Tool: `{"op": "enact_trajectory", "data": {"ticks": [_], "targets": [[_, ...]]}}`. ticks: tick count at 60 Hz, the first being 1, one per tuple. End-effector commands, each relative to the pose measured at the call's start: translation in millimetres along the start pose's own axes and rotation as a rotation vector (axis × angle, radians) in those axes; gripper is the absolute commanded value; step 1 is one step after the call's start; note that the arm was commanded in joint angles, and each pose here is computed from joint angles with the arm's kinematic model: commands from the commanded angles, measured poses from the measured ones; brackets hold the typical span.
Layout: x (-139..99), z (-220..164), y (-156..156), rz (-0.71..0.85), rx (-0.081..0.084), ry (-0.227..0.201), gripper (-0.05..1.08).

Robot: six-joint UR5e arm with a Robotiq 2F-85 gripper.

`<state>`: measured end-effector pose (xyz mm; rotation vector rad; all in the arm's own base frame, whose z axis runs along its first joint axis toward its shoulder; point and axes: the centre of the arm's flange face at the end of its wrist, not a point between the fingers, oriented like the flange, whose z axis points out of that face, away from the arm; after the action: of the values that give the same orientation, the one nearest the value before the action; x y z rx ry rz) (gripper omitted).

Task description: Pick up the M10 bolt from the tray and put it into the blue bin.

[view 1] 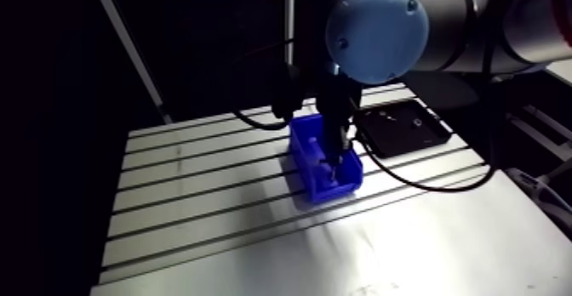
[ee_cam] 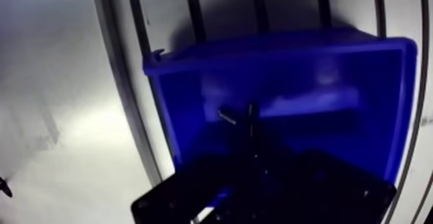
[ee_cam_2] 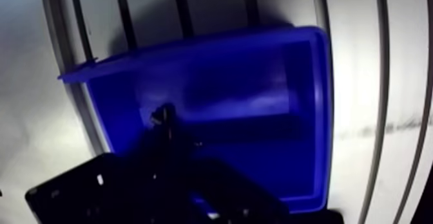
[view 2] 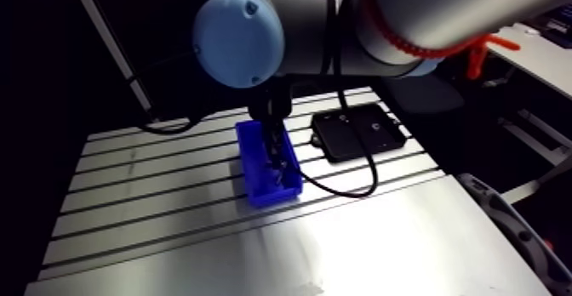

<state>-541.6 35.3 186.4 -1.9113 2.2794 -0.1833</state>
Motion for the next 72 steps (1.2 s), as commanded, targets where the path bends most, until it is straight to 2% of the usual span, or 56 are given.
{"op": "enact_trajectory", "data": {"ticks": [1,9,10,11,12,13,14,15,16,17,18,20,29,31,38,44,45,48,50,52,54,56,60,61,69,72], "targets": [[3,6,-1,-0.002,0.002,0.005,1.00],[4,9,-2,0.007,0.006,0.005,0.95],[4,8,-2,0.018,0.003,0.005,0.90],[3,8,-1,0.031,-0.001,0.004,0.79],[3,8,-1,0.031,-0.001,0.004,0.79],[1,7,0,0.054,-0.007,0.007,0.57],[1,7,0,0.054,-0.007,0.007,0.57],[0,6,1,0.078,-0.014,0.007,0.31],[0,6,1,0.078,-0.014,0.007,0.31],[1,5,1,0.088,-0.022,0.004,0.02],[1,5,1,0.088,-0.022,0.004,0.02],[3,3,2,0.091,-0.032,0.005,0.01],[6,-1,3,0.096,-0.036,0.010,0.01],[7,-5,3,0.101,-0.045,0.013,0.01],[10,-16,4,0.127,-0.053,0.037,0.01],[16,-35,6,0.157,-0.038,0.070,0.01],[17,-42,6,0.171,-0.026,0.086,0.01],[18,-51,7,0.185,-0.017,0.100,0.00],[19,-66,8,0.205,0.001,0.122,0.01],[19,-66,8,0.205,0.001,0.122,0.01],[18,-80,9,0.225,0.018,0.134,0.01],[17,-87,9,0.237,0.022,0.137,0.01],[13,-100,7,0.258,0.018,0.139,0.00],[12,-107,8,0.269,0.011,0.138,0.00],[5,-134,6,0.345,-0.008,0.135,0.01],[3,-141,5,0.368,-0.009,0.137,0.00]]}}
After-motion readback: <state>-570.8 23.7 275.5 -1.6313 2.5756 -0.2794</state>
